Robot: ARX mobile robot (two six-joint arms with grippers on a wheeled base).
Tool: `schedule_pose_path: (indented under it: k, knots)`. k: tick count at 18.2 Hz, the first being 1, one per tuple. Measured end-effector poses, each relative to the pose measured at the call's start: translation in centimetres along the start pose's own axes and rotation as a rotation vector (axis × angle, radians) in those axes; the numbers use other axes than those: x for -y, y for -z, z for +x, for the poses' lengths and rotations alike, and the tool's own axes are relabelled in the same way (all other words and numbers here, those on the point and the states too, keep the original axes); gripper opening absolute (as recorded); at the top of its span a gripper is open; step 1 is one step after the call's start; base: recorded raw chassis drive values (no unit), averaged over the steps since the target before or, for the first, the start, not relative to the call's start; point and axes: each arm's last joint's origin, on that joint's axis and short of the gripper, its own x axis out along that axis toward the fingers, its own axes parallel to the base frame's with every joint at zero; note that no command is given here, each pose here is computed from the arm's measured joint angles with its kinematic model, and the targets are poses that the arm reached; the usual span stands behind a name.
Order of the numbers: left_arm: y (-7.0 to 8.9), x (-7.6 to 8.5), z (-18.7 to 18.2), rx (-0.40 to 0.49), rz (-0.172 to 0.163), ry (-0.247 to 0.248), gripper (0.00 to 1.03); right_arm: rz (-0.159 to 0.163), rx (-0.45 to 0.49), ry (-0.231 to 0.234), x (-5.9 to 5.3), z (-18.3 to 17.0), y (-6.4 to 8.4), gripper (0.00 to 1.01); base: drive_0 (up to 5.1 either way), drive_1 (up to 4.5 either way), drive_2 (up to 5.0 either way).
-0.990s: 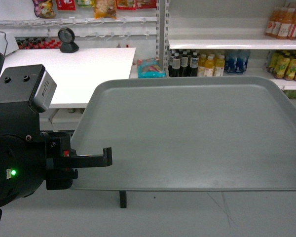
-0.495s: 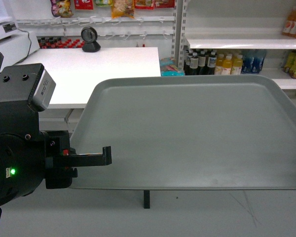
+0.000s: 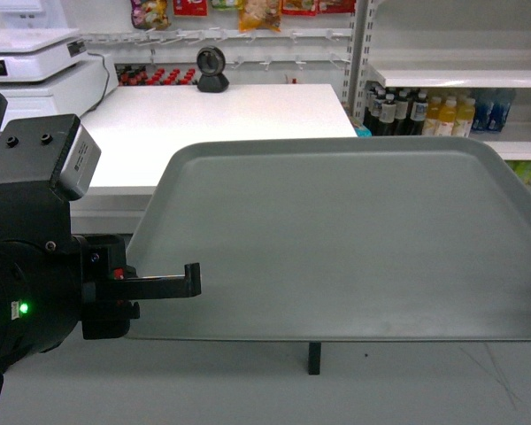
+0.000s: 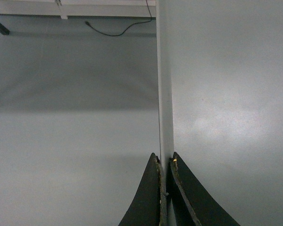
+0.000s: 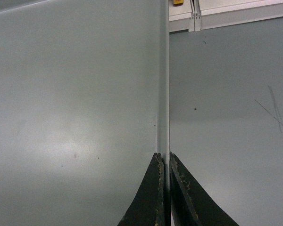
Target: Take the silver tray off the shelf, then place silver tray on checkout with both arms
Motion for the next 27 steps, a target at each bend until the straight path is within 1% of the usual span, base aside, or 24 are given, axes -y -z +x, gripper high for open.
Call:
schedule_pose_path:
  k: [13,14,16,27]
  knots:
    - [0.02,-0.04,0.01,-0.003,0.001,-0.002,0.03,0.000,0.000,0.000,-0.03,0.00,0.00,0.02,-5.0,2.45,2.4]
    - [-0.03,-0.22,0.06,-0.003,0.000,-0.008,0.03,-0.003,0.005,-0.014,-0.32,0.03,-0.04,0.02,-4.9,2.53,2.5]
    - [-0.02,-0.07,-0.02,0.000,0.002,-0.006,0.03,0.002,0.000,-0.003,-0.13,0.01,0.00,0.02,-4.9,2.53,2.5]
    - [-0.01,-0.06,-0.02,-0.001,0.003,-0.006,0.03,0.002,0.000,-0.002,-0.13,0.02,-0.01,0.02,-4.9,2.53,2.5]
